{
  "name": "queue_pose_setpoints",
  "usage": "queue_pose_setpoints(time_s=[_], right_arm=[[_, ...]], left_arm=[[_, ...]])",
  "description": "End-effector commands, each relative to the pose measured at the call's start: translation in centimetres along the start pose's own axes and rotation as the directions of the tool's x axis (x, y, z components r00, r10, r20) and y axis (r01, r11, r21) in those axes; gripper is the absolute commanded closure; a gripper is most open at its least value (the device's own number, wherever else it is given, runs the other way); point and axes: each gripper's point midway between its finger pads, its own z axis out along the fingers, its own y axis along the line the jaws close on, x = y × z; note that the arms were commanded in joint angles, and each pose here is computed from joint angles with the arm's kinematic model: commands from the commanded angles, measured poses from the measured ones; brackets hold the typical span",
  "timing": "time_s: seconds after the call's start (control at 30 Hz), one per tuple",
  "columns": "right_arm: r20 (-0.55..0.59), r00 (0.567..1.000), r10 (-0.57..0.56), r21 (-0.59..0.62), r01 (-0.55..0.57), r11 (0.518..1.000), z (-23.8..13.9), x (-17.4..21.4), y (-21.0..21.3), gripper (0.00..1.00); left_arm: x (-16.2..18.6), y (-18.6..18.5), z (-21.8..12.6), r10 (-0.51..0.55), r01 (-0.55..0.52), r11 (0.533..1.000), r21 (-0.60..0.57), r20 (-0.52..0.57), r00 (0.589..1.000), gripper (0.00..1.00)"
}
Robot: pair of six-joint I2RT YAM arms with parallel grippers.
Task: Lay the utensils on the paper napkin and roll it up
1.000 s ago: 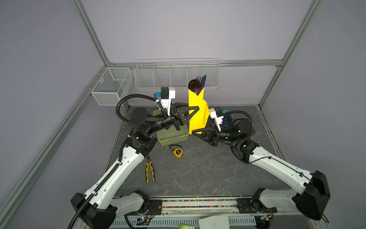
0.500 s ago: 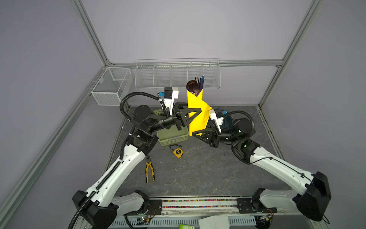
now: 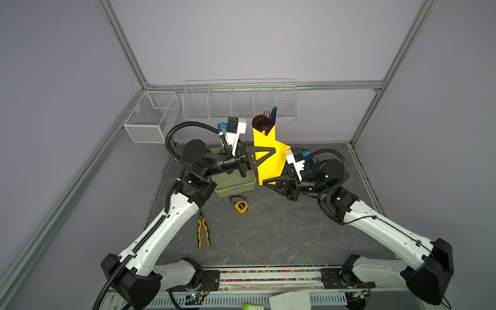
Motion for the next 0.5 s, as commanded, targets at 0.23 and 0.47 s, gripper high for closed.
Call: queue_pose_setpoints(time_s=[0.23, 0.47], right_arm=[[0.122, 0.978, -0.169, 0.117, 0.155, 0.981, -2.5, -4.6, 2.1, 0.53], [0.232, 0.948, -0.218, 0.232, 0.164, 0.959, -4.3, -8.2, 1.4, 0.53]], left_arm=[[-2.0, -1.2, -0.3, 0.067, -0.068, 0.998, 0.019, 0.036, 0.997, 1.0], [-1.9, -1.5, -0.3, 0.062, -0.063, 0.998, 0.032, 0.033, 0.998, 1.0]])
